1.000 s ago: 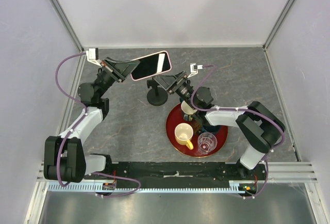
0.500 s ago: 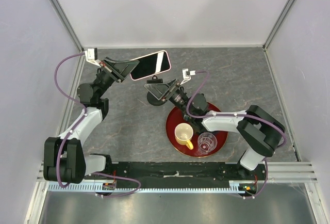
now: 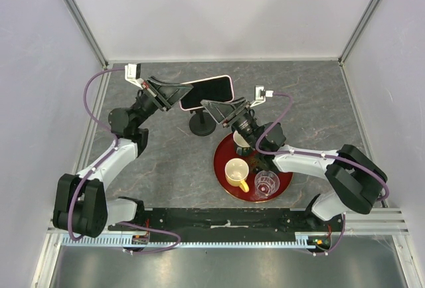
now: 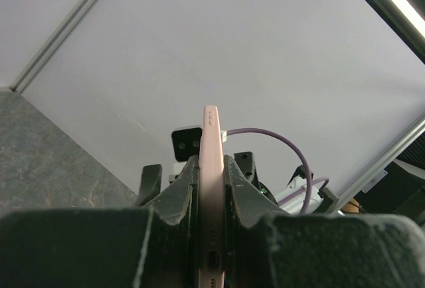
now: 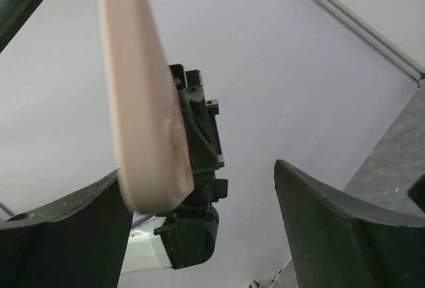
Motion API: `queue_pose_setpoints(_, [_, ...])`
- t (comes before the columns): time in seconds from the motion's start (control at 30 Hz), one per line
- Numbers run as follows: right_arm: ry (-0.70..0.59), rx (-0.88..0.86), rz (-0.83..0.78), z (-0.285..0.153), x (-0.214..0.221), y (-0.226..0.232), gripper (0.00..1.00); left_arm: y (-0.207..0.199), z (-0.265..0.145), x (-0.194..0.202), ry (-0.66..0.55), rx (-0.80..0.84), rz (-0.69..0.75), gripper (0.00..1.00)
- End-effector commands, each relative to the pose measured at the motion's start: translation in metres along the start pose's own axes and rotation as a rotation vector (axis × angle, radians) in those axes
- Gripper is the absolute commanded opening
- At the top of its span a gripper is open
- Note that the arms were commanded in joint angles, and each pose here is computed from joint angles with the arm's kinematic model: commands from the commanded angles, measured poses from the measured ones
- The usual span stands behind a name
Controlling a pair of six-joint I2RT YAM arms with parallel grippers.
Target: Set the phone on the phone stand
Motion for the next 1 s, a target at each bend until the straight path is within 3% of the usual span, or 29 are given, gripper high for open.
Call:
queue_pose_setpoints(0.0, [-0.152,-0.402,0.010,-0.012,-0.032,0.077,0.83,-0.017,0.007,-0.001,-0.035,0.079,0.070,0.02])
queue_pose_setpoints(0.23, [-0.167,-0.422,0.029,-0.017,-0.036,0.078,0.30,-0.013,0.008,0.004,-0.029,0.061,0.055,0.02])
queue_pose_setpoints(0.6, [-0.194,-0.413,-0.030,-0.020,-0.052,0.073,0.28,-0.009,0.018,0.015,0.049,0.050,0.009,0.02])
queue_pose_setpoints(0.77, [-0.219,-0.407,-0.067,-0.026,-0.066,0.072,0.17,-0.006,0.023,0.023,0.102,0.033,-0.014,0.02])
queue_pose_setpoints(0.9, [-0.241,-0.420,-0.114,-0.035,-0.076,0.078,0.00,-0.005,0.027,0.032,0.149,0.029,-0.027,0.03])
queue_pose_setpoints(0.97, [-0.249,-0.422,-0.138,-0.037,-0.084,0.079,0.00,-0.004,0.030,0.034,0.184,0.024,-0.022,0.18])
Point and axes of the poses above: each gripper's point midway between its finger pads, its own z axis out along the fingers, its own y axis along the line the jaws close on, x = y × z, the point moved 7 cm from there along -z, back along the fingers, and after that the axes turned 14 degrees about z, right-handed, at the moved point
